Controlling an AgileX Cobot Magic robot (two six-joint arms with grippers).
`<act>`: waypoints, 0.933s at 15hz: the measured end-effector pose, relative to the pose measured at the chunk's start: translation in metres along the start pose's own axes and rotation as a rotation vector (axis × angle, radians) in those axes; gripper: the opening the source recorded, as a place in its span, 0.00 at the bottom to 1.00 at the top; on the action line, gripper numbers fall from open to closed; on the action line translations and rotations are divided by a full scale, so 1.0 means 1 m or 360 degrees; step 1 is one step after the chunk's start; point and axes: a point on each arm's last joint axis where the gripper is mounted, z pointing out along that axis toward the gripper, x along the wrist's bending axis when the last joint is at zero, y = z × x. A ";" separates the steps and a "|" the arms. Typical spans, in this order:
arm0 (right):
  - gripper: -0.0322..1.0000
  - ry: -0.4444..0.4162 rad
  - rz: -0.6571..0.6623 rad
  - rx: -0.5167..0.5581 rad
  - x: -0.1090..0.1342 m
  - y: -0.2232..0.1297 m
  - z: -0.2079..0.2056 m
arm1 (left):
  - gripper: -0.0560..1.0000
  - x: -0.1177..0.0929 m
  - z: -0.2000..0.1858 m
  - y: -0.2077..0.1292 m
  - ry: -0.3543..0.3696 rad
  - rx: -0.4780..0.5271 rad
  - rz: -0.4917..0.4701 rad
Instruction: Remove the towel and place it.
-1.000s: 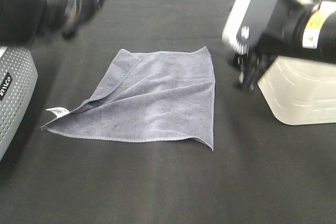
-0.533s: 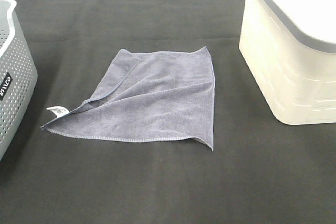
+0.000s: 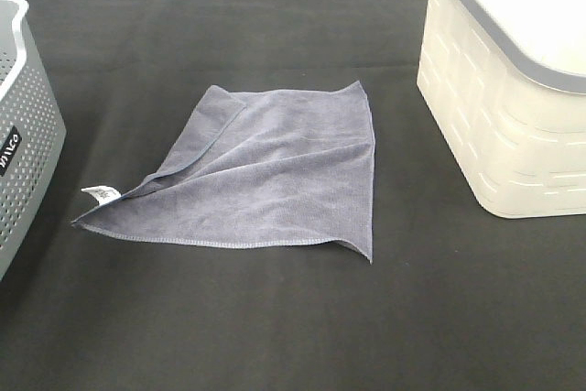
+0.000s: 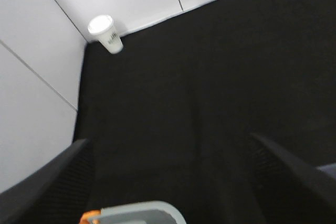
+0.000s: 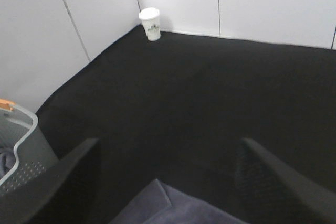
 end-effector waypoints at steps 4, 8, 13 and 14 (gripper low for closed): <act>0.72 -0.0282 -0.0083 0.0531 -0.023 0.017 0.011 | 0.76 0.057 -0.007 -0.013 -0.0069 0.0314 -0.0331; 0.72 -0.0634 -0.0149 0.0803 -0.040 0.025 -0.005 | 0.76 0.095 -0.009 -0.040 0.0030 0.0625 -0.0493; 0.72 -0.0619 -0.0119 0.0829 -0.035 0.022 -0.019 | 0.76 0.107 -0.041 -0.067 0.0094 0.0711 -0.0623; 0.72 -0.0601 -0.0098 0.0839 -0.031 0.019 -0.030 | 0.76 0.104 -0.052 -0.076 0.0088 0.0744 -0.0621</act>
